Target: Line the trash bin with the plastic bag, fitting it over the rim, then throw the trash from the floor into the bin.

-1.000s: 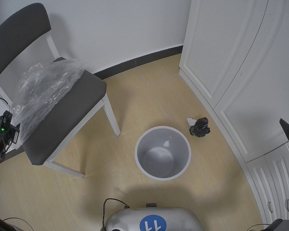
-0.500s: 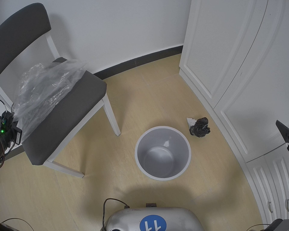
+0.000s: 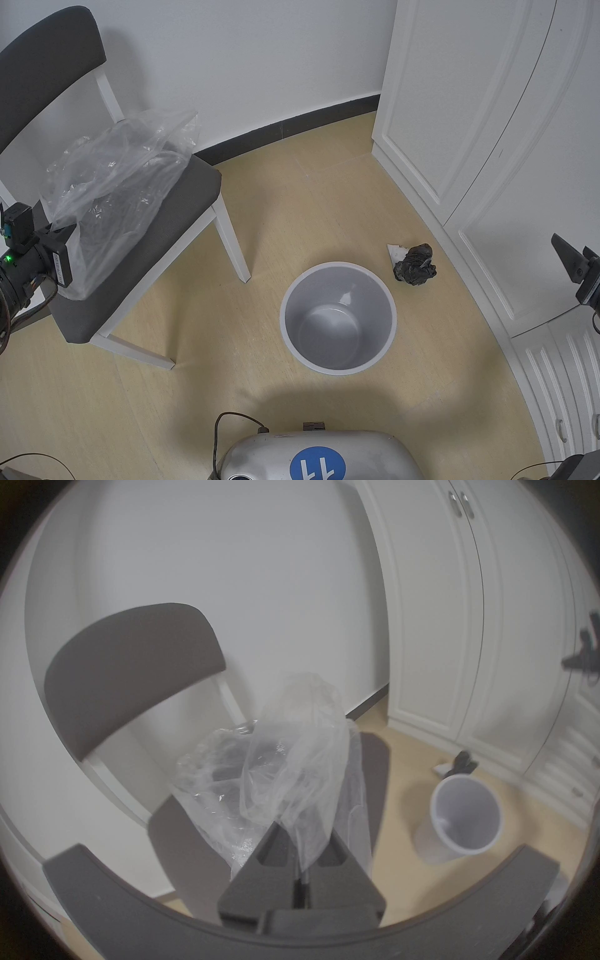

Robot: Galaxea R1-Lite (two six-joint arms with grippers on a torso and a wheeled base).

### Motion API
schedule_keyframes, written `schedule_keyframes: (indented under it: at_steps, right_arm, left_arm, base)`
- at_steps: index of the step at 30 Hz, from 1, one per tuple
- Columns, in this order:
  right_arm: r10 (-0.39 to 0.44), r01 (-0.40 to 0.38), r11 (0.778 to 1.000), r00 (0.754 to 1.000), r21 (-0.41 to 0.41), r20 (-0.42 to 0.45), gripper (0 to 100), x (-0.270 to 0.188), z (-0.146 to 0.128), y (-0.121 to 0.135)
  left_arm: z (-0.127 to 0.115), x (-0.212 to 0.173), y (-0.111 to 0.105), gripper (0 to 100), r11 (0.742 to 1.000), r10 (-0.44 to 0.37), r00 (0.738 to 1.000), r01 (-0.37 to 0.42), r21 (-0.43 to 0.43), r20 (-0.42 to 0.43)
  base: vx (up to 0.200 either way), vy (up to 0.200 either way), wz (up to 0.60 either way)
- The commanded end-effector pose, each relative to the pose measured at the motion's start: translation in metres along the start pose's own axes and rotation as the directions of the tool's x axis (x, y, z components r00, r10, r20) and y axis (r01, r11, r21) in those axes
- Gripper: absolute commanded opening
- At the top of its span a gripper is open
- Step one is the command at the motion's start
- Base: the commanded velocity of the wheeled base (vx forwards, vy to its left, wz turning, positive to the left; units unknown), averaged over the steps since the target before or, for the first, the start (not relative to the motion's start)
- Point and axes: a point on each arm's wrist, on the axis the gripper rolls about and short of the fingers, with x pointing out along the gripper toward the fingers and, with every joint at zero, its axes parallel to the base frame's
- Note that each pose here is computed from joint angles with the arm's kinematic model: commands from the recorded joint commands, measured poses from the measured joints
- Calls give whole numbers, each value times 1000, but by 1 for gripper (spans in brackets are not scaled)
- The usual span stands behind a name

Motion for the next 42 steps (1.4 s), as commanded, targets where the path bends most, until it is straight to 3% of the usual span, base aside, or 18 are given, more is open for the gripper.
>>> schedule_keyframes:
  at_steps: [1, 2, 5, 8, 9, 12, 18, 25, 32, 39, 40, 42]
  right_arm:
    - [23, -25, 999, 996, -24, -82, 100, 11, -21, 15]
    - [23, -25, 999, 996, -24, -82, 100, 11, -21, 15]
    - [21, -23, 999, 996, -28, -86, 100, 12, -22, 15]
    - [20, -23, 999, 996, -29, -89, 100, 12, -22, 15]
    - [20, -23, 999, 996, -30, -90, 100, 11, -23, 14]
    - [14, -17, 999, 996, -30, -89, 100, 12, -22, 13]
    - [13, -16, 999, 995, -32, -100, 100, 12, -25, 13]
    - [24, -31, 998, 988, -46, -155, 100, 15, -38, 15]
    - [27, -36, 999, 979, -39, -201, 100, 20, -48, 18]
    - [69, -70, 998, 973, 3, -220, 100, 18, -51, 25]
    - [103, -98, 995, 964, 35, -247, 100, 18, -56, 31]
    - [129, -115, 991, 953, 68, -273, 100, 20, -61, 38]
  left_arm:
    - [20, -26, -15, 0, 995, -60, 996, 65, -78, 72]
    - [20, -26, -15, 0, 995, -60, 996, 65, -78, 72]
    - [6, -53, -20, 0, 977, -41, 997, 54, -207, 65]
    - [-2, -63, -22, 0, 968, -47, 997, 60, -243, 62]
    - [-22, -87, -26, 0, 949, -48, 998, 62, -310, 51]
    - [-38, -107, -28, 0, 923, -43, 997, 62, -381, 59]
    - [-46, -113, -31, 0, 906, -63, 997, 78, -415, 51]
    - [-30, -95, -37, 0, 896, -151, 986, 168, -412, 75]
    - [-11, -91, -43, 0, 865, -239, 961, 276, -420, 139]
    - [1, -92, -43, 0, 854, -257, 948, 315, -415, 190]
    - [22, -92, -42, 0, 844, -279, 927, 361, -397, 250]
    - [35, -90, -44, 0, 835, -311, 909, 401, -377, 279]
  base:
    - [0, 0, 0]
    - [0, 0, 0]
    - [0, 0, 0]
    - [0, 0, 0]
    - [0, 0, 0]
    - [0, 0, 0]
    - [0, 0, 0]
    - [0, 0, 0]
    - [0, 0, 0]
    - [0, 0, 0]
    - [0, 0, 0]
    - [0, 0, 0]
